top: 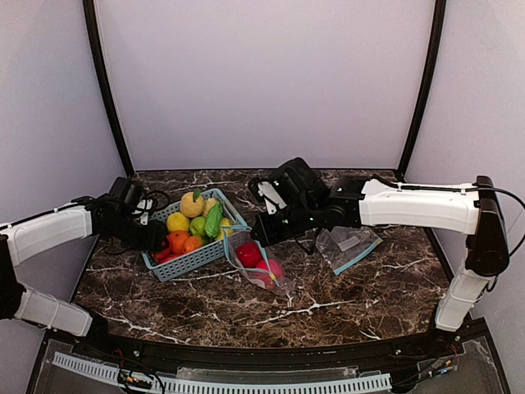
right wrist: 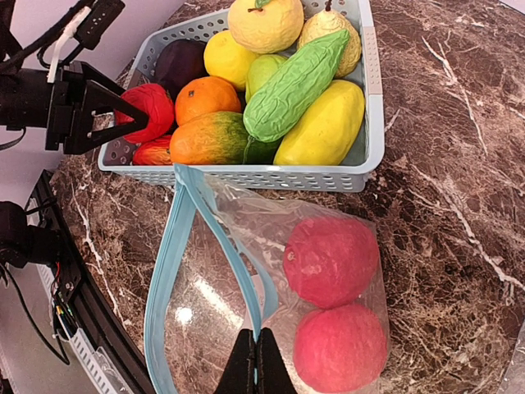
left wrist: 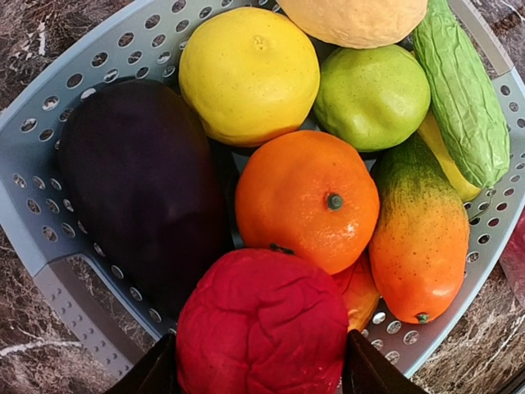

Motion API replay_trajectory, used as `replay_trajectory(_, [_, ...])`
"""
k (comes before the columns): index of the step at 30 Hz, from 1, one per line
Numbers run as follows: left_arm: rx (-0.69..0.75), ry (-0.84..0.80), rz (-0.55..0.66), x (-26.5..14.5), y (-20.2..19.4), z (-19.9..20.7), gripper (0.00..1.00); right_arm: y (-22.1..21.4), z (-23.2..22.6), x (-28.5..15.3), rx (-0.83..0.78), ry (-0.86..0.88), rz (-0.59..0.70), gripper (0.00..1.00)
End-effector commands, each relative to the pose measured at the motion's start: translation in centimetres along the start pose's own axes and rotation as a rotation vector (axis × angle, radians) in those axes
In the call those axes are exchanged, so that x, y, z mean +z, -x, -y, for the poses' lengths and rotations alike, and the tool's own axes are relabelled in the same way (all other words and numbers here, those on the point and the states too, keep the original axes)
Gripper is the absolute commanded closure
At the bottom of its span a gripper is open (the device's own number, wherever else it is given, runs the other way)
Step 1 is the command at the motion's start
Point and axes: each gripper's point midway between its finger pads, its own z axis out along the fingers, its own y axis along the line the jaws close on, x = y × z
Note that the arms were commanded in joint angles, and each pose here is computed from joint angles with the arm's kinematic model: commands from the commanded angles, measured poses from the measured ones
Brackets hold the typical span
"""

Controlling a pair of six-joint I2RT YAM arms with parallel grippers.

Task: Place the food in the zip-top bag and seal the zipper
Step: Pick up the fake fruit from the bin.

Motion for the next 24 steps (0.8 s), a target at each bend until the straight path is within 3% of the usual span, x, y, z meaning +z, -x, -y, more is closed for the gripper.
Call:
replay_trajectory(1, [-0.004,0.008,0.046,-1.9,0.4,-0.3,0.40,0.7,-0.7,-0.3,-0.016,0.020,0.023,1.00])
replay_trajectory(6, [0.032,-0.096,0.178,-5.8,2.0,1.6,0.44,1.0,-0.9,-0.5,-0.023,0.026,0.030,1.00])
replay_trajectory(11, [0.053,-0.332,0.284,-10.2,3.0,5.7,0.47,1.1,-0.9,-0.5,-0.025,0.028,0.033,1.00])
replay_trajectory(15, [0.089,-0.483,0.311,-12.6,2.9,9.1,0.49,1.3,-1.1,-0.6,-0.026,0.033,0.036,1.00])
replay_trajectory(24, [0.219,-0.587,0.302,-13.8,2.5,16.7,0.51,1.4,-1.4,-0.5,-0.017,0.046,0.032,1.00])
